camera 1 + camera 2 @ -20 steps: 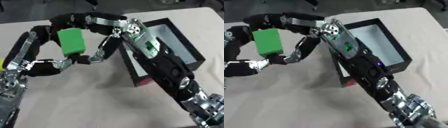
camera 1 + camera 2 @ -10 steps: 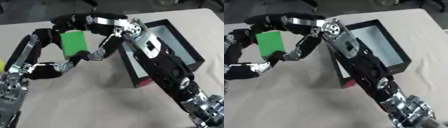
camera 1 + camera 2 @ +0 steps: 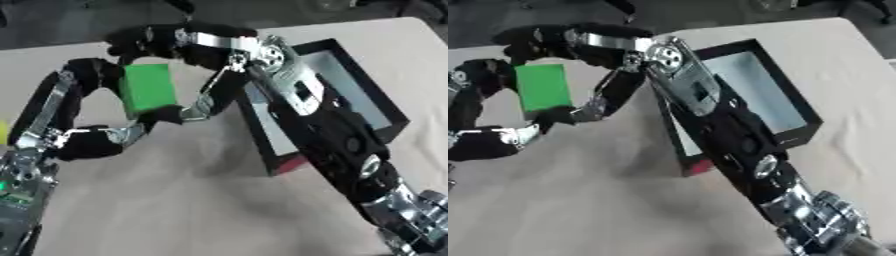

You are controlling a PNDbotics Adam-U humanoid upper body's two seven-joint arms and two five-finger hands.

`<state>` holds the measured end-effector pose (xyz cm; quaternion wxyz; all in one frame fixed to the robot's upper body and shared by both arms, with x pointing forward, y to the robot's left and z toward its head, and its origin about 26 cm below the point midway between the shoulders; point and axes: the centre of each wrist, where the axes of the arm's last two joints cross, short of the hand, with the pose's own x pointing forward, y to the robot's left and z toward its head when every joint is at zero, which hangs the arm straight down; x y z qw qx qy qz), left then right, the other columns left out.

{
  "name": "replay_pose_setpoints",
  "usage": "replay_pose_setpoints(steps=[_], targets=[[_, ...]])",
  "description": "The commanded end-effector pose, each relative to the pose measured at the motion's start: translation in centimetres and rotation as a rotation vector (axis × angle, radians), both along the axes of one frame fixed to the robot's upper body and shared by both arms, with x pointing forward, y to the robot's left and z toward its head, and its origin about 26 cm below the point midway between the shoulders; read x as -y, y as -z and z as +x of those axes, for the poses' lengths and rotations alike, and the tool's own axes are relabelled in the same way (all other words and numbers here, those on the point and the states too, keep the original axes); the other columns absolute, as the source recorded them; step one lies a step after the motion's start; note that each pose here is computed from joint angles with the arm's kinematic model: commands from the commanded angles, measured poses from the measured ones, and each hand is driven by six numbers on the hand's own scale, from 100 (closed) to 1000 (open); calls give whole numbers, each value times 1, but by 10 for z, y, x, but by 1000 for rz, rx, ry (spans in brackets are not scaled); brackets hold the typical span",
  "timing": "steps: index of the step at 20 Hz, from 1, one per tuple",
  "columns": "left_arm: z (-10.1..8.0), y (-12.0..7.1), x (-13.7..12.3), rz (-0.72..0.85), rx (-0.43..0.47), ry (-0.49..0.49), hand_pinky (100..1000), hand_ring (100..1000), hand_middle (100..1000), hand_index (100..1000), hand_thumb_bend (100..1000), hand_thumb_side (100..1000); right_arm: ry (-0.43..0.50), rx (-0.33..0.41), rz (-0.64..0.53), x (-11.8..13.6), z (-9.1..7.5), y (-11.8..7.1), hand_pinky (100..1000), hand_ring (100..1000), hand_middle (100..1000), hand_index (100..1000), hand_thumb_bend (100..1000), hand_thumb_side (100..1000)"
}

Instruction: Pick up the objects with one hand, pass them to the other hand, and then place them into the box on the other side of the table.

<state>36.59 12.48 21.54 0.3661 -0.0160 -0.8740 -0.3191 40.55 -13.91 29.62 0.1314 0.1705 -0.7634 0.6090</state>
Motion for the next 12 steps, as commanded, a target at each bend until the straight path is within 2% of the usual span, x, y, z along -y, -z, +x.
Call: replay_pose_setpoints(steps=[1, 6, 12], targets=[[-1, -7, -5, -35, 5, -5, 710, 476, 470, 579, 100, 100, -63, 141, -55, 7, -4, -13, 1000, 1000, 740, 1000, 320, 100], [0, -6, -5, -73, -52, 25, 712, 474, 469, 579, 100, 104, -70, 149, -54, 7, -4, -12, 1000, 1000, 746, 1000, 322, 100], [-1, -7, -5, -82, -66, 46, 712, 475, 468, 578, 100, 111, -50, 137, -43, 11, -1, -12, 1000, 1000, 750, 1000, 313, 100]])
